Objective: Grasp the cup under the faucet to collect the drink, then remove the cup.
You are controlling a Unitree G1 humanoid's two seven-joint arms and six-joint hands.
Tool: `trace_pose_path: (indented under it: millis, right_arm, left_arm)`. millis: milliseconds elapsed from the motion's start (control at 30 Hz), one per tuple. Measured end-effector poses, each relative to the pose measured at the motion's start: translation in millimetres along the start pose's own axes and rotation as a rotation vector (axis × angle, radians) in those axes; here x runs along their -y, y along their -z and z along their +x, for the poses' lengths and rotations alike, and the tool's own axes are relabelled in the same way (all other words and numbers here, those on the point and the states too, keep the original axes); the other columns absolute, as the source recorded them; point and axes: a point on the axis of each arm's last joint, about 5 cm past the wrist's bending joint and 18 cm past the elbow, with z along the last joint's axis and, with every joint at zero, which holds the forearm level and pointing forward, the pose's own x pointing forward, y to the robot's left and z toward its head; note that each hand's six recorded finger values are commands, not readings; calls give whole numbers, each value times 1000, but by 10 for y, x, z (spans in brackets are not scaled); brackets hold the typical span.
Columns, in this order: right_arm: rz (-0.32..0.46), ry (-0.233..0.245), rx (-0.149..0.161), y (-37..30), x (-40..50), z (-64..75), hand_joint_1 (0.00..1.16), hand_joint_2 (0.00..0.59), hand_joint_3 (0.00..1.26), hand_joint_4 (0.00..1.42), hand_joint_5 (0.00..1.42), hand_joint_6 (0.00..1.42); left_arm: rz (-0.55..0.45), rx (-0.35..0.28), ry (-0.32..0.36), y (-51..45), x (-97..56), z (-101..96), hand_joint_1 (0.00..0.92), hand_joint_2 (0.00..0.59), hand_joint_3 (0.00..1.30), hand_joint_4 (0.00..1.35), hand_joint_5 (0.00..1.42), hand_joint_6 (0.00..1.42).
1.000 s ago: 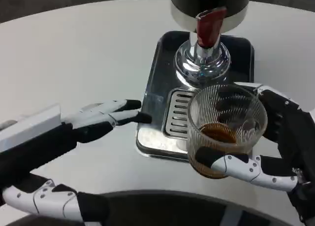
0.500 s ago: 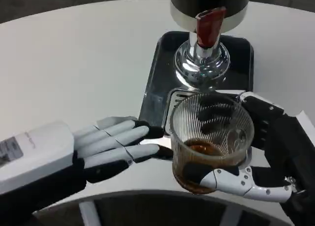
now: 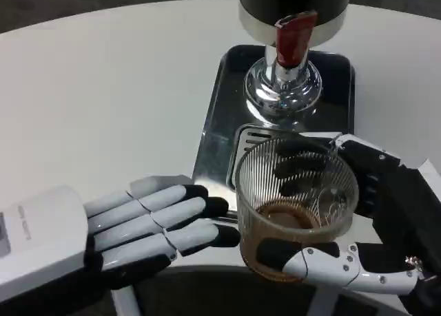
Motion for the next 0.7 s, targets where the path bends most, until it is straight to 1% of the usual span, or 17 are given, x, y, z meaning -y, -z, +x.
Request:
trace_pose_path:
  millis: [67,167,267,700]
  right_arm:
    - [-3,5,-3,-5,15,-4,1020,137,707,764,910,971]
    - [-9,10,2,-22,32,-11,1020,137,707,764,910,971]
    - [-11,8,2,-23,40,-14,1020,137,707,764,910,971]
    - [-4,0,2,-24,31,-14,1020,137,707,764,910,971]
  left_arm:
    - [-6,-5,4,-2,14,-16,0,57,84,0,0,0]
    - [4,-8,1,-10,7,-31,0,54,87,0,0,0]
    - [8,-15,-5,-17,-2,-48,0,53,89,0,0,0]
    - [-1,-24,-6,-26,1,-68,0,52,100,0,0,0]
